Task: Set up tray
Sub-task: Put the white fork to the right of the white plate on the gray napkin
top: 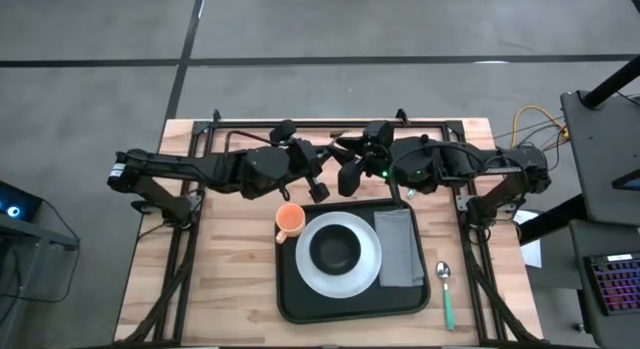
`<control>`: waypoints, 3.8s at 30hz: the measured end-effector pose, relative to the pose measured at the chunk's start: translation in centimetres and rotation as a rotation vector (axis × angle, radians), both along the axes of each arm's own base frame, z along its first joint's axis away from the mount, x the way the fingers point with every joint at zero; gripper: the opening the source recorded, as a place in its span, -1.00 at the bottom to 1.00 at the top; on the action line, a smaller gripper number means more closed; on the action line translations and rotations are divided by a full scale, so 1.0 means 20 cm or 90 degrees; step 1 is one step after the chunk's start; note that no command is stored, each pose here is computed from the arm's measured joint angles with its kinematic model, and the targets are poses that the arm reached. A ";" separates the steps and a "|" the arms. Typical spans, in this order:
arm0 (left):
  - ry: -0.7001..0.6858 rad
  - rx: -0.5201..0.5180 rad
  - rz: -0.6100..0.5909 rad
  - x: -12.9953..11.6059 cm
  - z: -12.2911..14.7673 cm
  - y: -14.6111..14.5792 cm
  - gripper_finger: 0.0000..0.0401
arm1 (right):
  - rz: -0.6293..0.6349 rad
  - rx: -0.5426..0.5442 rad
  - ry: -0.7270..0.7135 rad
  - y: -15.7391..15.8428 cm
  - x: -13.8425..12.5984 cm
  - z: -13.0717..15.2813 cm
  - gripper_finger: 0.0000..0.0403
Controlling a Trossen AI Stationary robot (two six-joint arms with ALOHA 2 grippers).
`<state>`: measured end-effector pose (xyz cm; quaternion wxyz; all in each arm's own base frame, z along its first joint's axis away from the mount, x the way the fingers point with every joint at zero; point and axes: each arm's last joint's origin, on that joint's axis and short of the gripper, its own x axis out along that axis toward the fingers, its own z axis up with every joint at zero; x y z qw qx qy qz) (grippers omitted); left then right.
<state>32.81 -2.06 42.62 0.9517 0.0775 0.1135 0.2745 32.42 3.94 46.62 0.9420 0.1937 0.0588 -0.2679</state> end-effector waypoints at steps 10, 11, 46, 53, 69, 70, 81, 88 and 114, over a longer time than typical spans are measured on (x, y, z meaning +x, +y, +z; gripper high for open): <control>0.003 0.000 0.000 0.00 0.01 0.00 -0.91 | -0.007 0.003 0.013 -0.01 0.04 -0.04 -0.67; 0.005 0.000 0.000 0.00 0.00 0.00 -0.91 | -0.008 0.000 0.017 0.00 0.05 -0.05 -0.73; -0.016 0.017 -0.041 -0.43 0.24 0.05 -0.16 | 0.066 0.389 0.348 0.21 -0.25 -0.23 -0.94; -0.052 0.008 -0.079 -0.55 0.31 0.05 -0.16 | 0.071 0.488 0.458 0.26 -0.24 -0.43 -0.94; -0.036 0.006 -0.099 -0.63 0.31 0.05 -0.15 | 0.114 0.626 0.410 0.30 -0.38 -0.96 -0.94; -0.036 0.006 -0.099 -0.63 0.31 0.05 -0.15 | 0.113 0.637 0.400 0.29 -0.40 -1.00 -0.94; -0.036 0.005 -0.104 -0.63 0.31 0.04 -0.15 | 0.074 0.677 0.405 0.24 -0.51 -1.33 -0.94; -0.040 0.002 -0.121 -0.62 0.32 0.04 -0.15 | 0.060 0.723 0.358 0.19 -0.53 -1.47 -0.94; -0.063 -0.004 -0.129 -0.62 0.33 0.04 -0.15 | -0.037 0.787 0.362 0.10 -0.58 -1.60 -0.94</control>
